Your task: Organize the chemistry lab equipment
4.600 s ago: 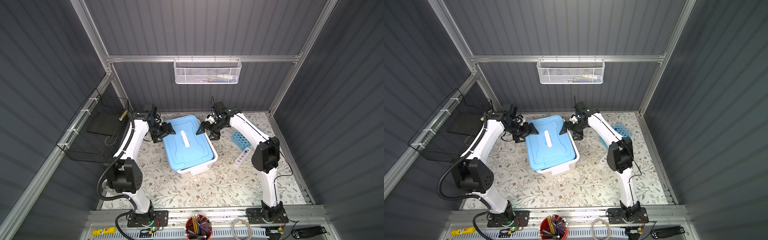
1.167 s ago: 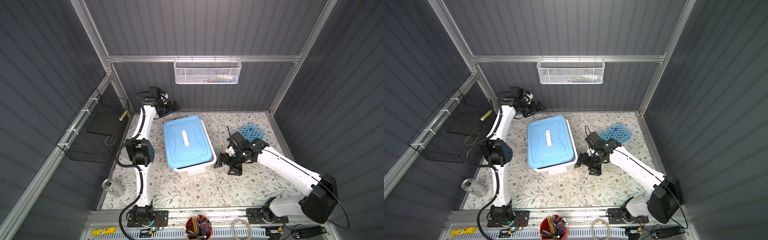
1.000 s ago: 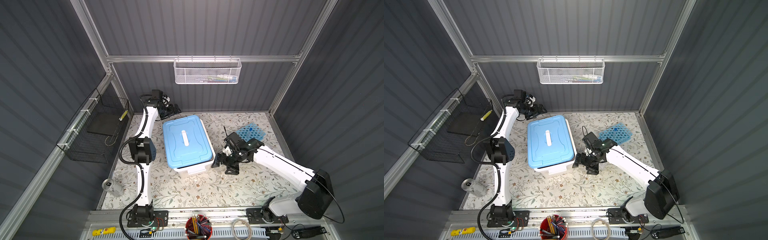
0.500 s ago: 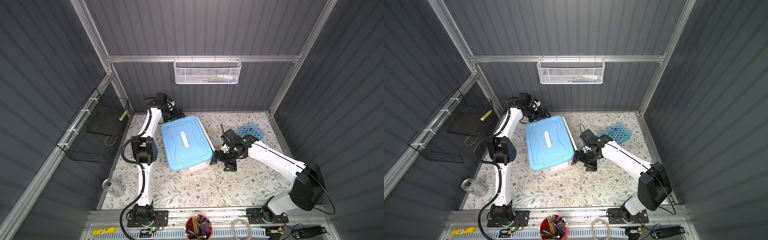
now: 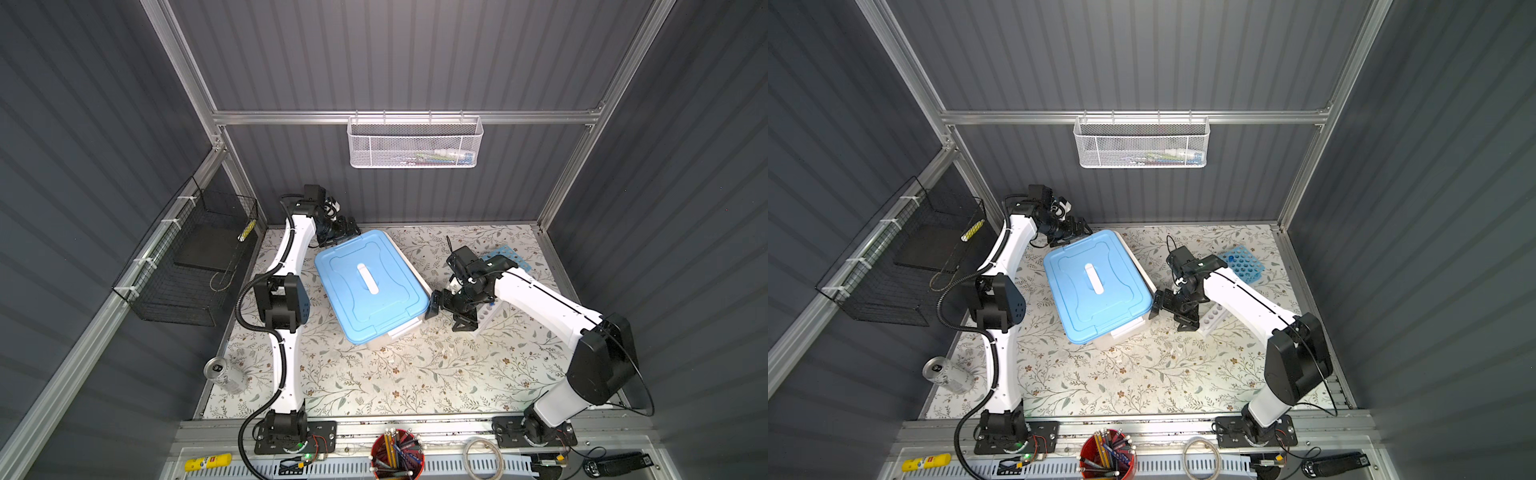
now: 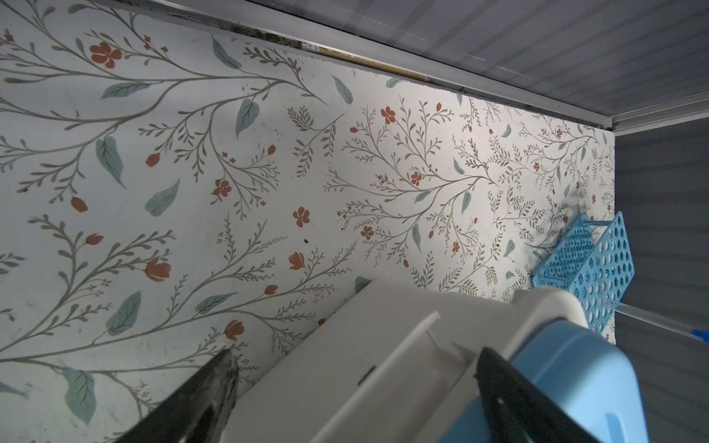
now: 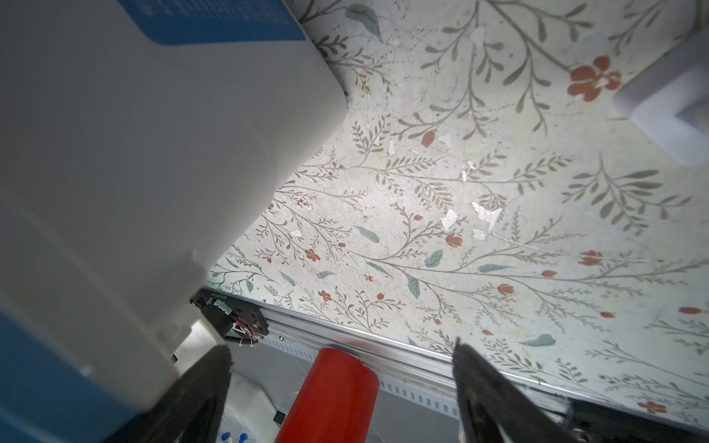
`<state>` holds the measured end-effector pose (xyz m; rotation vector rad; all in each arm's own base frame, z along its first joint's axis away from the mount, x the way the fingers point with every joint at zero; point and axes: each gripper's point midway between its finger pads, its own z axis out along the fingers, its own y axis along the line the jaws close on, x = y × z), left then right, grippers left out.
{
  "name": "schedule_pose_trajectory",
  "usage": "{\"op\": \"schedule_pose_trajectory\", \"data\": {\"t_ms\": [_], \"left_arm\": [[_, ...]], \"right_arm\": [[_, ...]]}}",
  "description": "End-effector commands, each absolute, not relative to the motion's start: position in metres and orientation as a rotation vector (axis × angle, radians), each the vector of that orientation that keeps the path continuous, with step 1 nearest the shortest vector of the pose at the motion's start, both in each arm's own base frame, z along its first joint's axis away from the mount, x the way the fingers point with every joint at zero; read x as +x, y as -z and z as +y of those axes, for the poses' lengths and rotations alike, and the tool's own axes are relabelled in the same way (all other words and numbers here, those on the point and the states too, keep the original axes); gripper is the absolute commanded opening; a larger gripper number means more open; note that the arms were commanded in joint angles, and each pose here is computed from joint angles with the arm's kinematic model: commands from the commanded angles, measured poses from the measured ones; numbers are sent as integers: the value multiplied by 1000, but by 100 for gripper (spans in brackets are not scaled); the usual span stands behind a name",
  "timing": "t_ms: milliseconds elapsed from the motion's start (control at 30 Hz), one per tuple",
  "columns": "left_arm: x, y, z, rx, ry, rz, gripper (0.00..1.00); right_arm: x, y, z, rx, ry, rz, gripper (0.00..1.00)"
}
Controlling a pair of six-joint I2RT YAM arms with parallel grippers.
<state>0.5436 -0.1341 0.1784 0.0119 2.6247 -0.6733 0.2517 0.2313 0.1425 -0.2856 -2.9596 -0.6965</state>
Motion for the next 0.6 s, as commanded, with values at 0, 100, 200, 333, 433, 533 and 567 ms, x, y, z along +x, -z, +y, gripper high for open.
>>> {"op": "schedule_pose_trajectory", "data": {"t_ms": [0,100,200,333,433,533,567], "left_arm": [[505,-158,-145,19,713,2784,98],[499,-154,-143,-2,713,2801,98],[498,-151,-142,-22,706,2806,98],[506,-150,-141,-51,707,2794,98],[513,-153,-140,-61,708,2783,98],[516,-152,-137,-81,716,2780,99],[516,-151,-136,-84,716,2782,99]], "right_arm": [[290,-150,233,-304,782,-3042,91],[299,-153,231,-326,818,-3041,91],[304,-155,228,-319,812,-3040,91],[306,-152,228,-320,809,-3027,91],[304,-152,224,-329,786,-3027,91],[309,-159,215,-368,798,-3048,92],[312,-161,211,-387,801,-3060,92]]}}
